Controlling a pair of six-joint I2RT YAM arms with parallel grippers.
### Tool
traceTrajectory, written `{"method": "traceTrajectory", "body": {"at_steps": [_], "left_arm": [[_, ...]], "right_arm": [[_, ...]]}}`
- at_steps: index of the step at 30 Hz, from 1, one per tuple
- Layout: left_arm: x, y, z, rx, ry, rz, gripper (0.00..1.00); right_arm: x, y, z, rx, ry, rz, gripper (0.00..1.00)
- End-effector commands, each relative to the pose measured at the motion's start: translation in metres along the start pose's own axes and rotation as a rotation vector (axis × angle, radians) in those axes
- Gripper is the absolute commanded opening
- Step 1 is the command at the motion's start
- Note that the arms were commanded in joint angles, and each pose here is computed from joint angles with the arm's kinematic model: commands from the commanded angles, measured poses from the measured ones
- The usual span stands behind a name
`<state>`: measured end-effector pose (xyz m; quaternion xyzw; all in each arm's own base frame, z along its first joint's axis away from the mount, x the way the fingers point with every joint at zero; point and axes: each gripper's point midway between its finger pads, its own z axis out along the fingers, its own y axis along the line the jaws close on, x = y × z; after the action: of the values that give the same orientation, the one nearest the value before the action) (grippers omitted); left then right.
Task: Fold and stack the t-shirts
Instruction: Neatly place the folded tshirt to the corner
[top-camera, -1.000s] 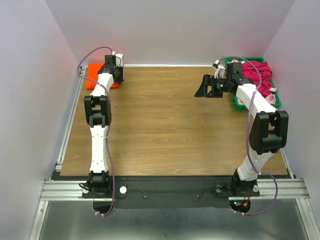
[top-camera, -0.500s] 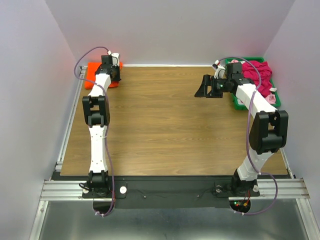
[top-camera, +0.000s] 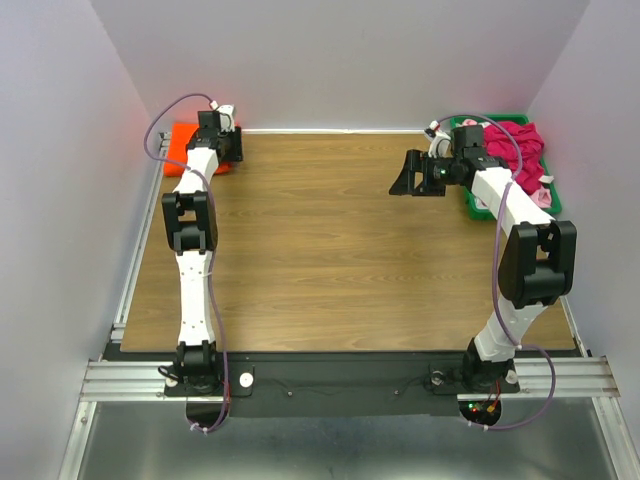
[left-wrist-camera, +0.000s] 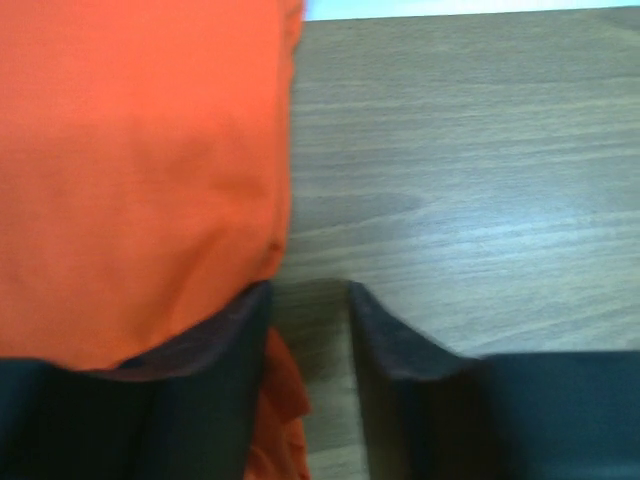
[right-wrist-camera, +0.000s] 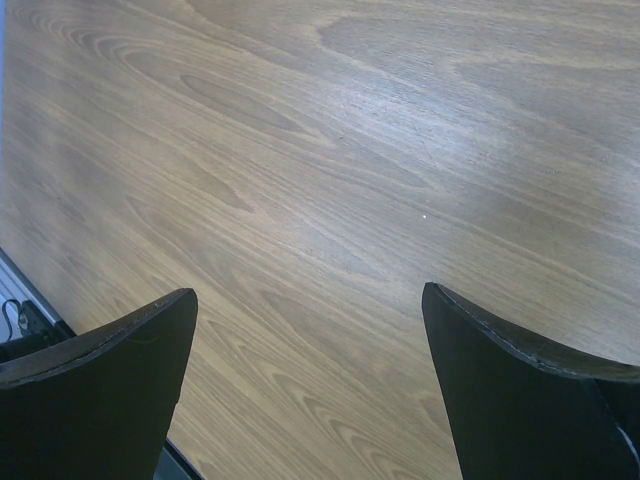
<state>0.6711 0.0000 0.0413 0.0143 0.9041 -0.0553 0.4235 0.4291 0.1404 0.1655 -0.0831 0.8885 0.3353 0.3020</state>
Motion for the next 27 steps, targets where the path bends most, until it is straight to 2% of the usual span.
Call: {"method": "traceTrajectory", "body": {"at_steps": [1,2,4,5,7,8,9,10,12,15,18,20,22,27], "left_arm": [[-0.047,-0.005,-0.027,0.067,-0.119,0.04,0.61],[-0.065,-0.012,-0.044,0.082,-0.157,0.057,0.74],[-0.108,-0.026,-0.078,0.097,-0.256,0.11,0.85],[-0.119,-0.035,-0.089,0.107,-0.281,0.133,0.94],[-0.143,-0.052,-0.114,0.119,-0.331,0.179,0.99],[-0.162,-0.057,-0.141,0.118,-0.371,0.199,0.99],[-0.169,-0.059,-0.155,0.121,-0.387,0.212,0.99],[-0.176,-0.09,-0.179,0.162,-0.408,0.241,0.99],[-0.179,-0.103,-0.202,0.179,-0.42,0.255,0.99],[-0.174,-0.114,-0.235,0.213,-0.395,0.252,0.99],[-0.152,-0.115,-0.255,0.223,-0.31,0.247,0.99],[-0.119,-0.113,-0.253,0.226,-0.207,0.242,0.99],[-0.107,-0.111,-0.273,0.219,-0.197,0.247,0.99],[-0.046,-0.105,-0.304,0.197,-0.174,0.252,0.99]], "right_arm": [[-0.006,-0.002,-0.001,0.005,-0.014,-0.018,1.0],[-0.007,-0.001,-0.002,0.003,-0.017,-0.022,1.0],[-0.01,0.0,-0.003,0.001,-0.024,-0.024,1.0],[-0.012,0.001,-0.004,0.001,-0.028,-0.028,1.0],[-0.014,0.004,-0.006,-0.005,-0.032,-0.034,1.0],[-0.016,0.005,-0.009,-0.001,-0.04,-0.041,1.0],[-0.017,0.007,-0.011,-0.002,-0.046,-0.045,1.0],[-0.018,0.007,-0.012,0.004,-0.05,-0.05,1.0],[-0.02,0.011,-0.018,0.007,-0.064,-0.068,1.0],[-0.022,0.014,-0.026,0.018,-0.08,-0.089,1.0],[-0.021,0.017,-0.037,0.041,-0.093,-0.113,1.0],[-0.021,0.019,-0.045,0.053,-0.102,-0.13,1.0],[-0.015,0.016,-0.048,0.073,-0.094,-0.139,1.0],[0.0,0.01,-0.06,0.122,-0.087,-0.174,1.0]]}}
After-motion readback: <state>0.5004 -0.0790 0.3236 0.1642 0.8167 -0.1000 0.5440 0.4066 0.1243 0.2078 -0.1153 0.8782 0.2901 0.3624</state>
